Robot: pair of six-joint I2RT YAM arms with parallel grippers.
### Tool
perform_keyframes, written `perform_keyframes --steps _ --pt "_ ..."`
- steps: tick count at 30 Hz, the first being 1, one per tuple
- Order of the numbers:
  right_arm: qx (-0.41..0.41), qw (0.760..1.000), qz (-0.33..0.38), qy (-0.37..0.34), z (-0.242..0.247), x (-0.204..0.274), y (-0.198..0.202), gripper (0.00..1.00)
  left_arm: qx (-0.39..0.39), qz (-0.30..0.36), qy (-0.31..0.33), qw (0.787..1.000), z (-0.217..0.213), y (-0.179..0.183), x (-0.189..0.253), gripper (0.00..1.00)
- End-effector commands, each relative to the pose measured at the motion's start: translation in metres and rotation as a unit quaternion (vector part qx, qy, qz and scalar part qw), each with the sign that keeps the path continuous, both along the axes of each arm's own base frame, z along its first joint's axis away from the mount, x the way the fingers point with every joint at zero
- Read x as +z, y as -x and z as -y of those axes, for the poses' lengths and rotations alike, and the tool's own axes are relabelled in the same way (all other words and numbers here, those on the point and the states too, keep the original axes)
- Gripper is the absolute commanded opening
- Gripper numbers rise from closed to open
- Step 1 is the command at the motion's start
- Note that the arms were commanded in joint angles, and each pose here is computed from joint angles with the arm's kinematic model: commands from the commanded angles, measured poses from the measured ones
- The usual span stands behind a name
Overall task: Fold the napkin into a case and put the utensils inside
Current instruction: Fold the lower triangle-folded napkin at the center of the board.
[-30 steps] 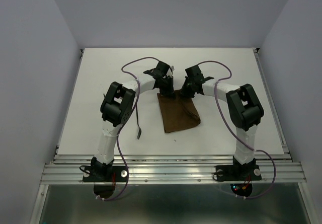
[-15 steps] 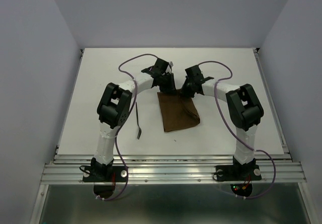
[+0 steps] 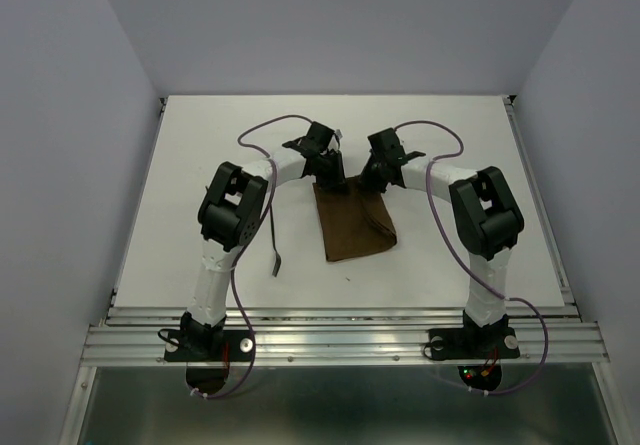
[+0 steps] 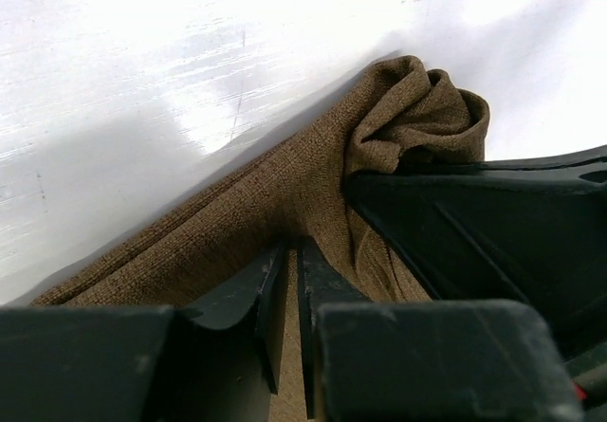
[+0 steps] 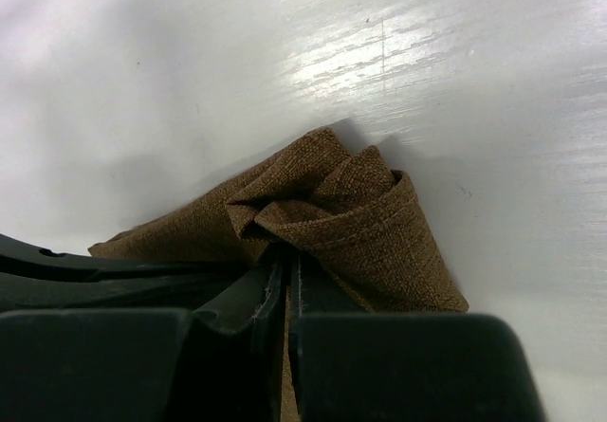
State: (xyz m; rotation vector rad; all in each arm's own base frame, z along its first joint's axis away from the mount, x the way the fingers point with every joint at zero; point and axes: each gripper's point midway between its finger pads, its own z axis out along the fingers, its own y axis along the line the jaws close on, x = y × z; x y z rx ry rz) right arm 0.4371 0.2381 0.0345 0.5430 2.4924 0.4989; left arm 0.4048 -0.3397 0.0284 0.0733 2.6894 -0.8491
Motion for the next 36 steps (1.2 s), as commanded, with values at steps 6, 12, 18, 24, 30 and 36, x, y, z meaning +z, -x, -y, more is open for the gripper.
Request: perform_keyframes --steps 6,12,18,24,30,36 --pt "-0.015 0.999 0.033 -0.001 -0.008 0.014 -0.024 0.01 -0.006 -0.008 -0.024 1.0 -0.011 0.009 -0.013 0.18" --pt "-0.01 1.0 0.008 0.003 -0.009 -0.009 -0.017 0.01 -0.002 0.002 -0.013 1.0 -0.011 0.005 0.001 0.18" --pt "0.0 1.0 0.003 0.004 -0.007 -0.015 -0.01 0.01 0.008 0.031 0.009 0.999 -0.013 -0.011 0.036 0.2" --pt "0.007 1.0 0.001 0.001 -0.009 -0.018 -0.007 0.01 0.008 0.046 0.034 0.998 -0.015 0.004 0.066 0.19" --pt "0.011 1.0 -0.002 -0.002 -0.008 -0.024 -0.001 0.01 0.008 0.047 0.084 0.995 -0.018 0.046 0.081 0.18" --pt "0.007 1.0 -0.006 0.0 -0.006 -0.027 0.001 0.01 -0.013 0.055 0.157 0.986 0.008 0.073 0.101 0.18"
